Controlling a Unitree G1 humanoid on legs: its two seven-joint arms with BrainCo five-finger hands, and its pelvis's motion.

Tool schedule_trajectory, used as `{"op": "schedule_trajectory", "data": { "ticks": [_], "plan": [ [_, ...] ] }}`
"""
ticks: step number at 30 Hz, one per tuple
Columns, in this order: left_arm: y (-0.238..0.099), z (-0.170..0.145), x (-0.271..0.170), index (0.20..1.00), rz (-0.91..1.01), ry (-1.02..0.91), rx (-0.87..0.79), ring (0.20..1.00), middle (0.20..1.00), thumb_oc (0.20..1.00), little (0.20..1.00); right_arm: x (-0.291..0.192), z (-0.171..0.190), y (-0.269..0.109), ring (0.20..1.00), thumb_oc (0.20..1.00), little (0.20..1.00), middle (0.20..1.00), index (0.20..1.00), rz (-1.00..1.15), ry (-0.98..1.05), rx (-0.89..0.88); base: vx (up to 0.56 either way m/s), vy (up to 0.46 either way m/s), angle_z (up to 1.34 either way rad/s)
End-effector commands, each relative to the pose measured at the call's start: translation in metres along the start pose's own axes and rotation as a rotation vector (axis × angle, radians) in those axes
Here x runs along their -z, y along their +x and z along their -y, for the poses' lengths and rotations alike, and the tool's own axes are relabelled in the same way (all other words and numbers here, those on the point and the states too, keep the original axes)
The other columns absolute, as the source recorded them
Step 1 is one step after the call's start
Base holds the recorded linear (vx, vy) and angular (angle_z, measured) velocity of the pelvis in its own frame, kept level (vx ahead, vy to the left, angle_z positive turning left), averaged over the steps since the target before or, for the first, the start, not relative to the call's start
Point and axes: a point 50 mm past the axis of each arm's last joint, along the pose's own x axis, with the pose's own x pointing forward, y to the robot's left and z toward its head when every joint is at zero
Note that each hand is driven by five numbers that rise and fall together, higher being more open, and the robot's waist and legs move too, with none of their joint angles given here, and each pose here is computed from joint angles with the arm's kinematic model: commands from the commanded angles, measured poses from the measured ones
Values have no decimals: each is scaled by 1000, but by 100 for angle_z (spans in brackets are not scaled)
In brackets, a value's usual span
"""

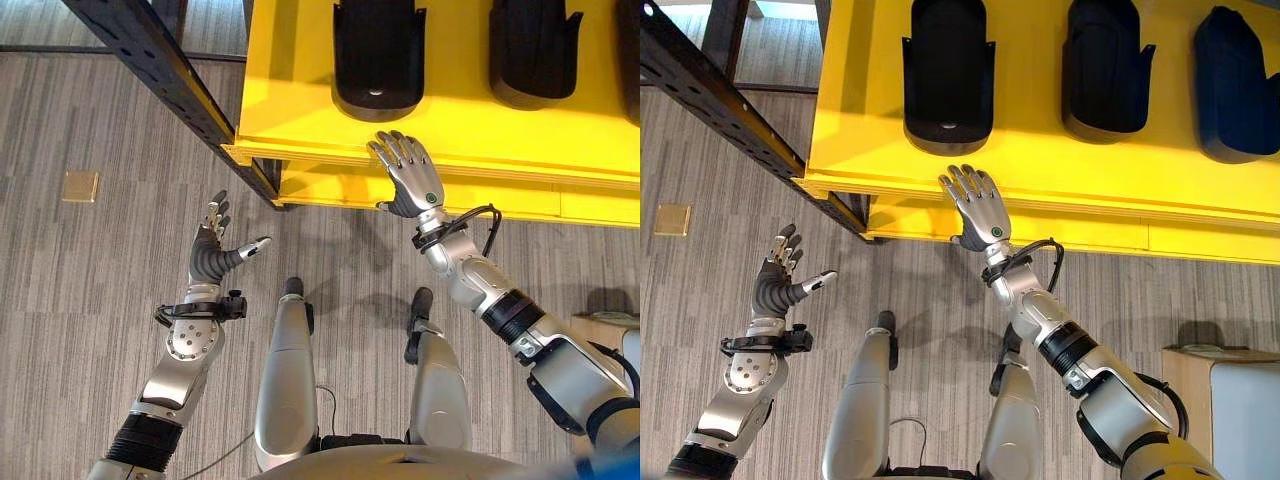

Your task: Move parts from the plastic box to the shelf.

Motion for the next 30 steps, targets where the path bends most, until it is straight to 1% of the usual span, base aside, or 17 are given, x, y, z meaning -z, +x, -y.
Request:
{"op": "schedule_trajectory", "data": {
  "ticks": [1, 30],
  "plan": [
    [-3, 3, -10, 1000, 77, -14, 22, 1000, 1000, 1000, 1000, 8, 22, 21, 1000, 1000, 1000, 1000, 1000, -30, 15, 106, 0, 0, 0],
    [-2, 0, -8, 1000, 70, -21, 31, 1000, 1000, 1000, 1000, 31, 27, 41, 1000, 1000, 1000, 1000, 1000, -126, -30, 103, 0, 0, 0]
  ]
}}
